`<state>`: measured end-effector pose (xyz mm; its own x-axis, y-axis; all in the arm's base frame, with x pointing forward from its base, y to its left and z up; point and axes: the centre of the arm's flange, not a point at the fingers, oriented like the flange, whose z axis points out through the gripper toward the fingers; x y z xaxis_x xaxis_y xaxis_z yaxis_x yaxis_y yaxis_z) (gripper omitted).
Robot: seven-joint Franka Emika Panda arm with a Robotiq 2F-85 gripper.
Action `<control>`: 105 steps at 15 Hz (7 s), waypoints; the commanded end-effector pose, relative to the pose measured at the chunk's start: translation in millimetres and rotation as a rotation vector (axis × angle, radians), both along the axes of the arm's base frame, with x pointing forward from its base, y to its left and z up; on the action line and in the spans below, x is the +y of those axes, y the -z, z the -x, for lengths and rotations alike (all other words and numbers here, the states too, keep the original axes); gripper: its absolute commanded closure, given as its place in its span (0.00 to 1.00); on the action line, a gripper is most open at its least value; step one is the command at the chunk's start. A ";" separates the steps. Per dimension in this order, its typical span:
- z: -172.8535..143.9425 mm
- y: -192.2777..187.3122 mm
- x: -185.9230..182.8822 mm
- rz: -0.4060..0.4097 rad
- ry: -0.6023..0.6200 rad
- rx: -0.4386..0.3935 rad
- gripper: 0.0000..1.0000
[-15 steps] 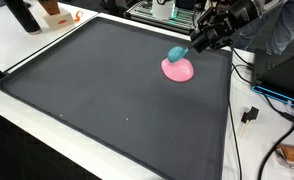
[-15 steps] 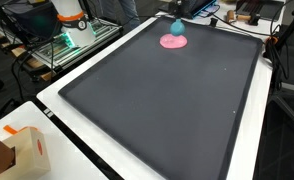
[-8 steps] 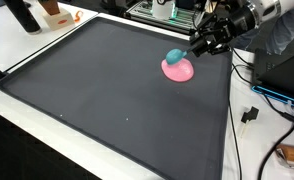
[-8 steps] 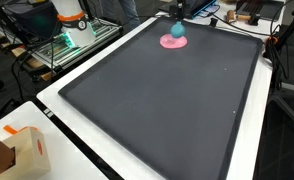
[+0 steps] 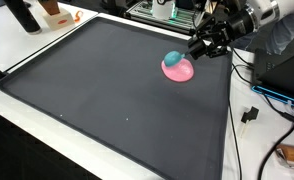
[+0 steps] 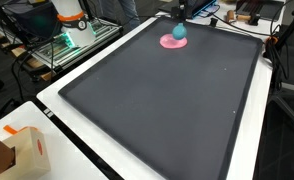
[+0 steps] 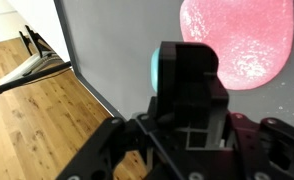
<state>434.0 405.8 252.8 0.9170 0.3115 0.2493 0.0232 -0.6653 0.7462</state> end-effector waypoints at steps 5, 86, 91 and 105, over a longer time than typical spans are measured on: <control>-10.4 -14.5 -9.8 -0.021 0.011 -0.019 0.74; -52.8 28.3 -310.8 -1.628 -0.212 0.537 0.74; -54.6 40.3 -313.4 -1.610 -0.206 0.523 0.74; -54.0 60.4 -314.3 -1.439 -0.176 0.546 0.74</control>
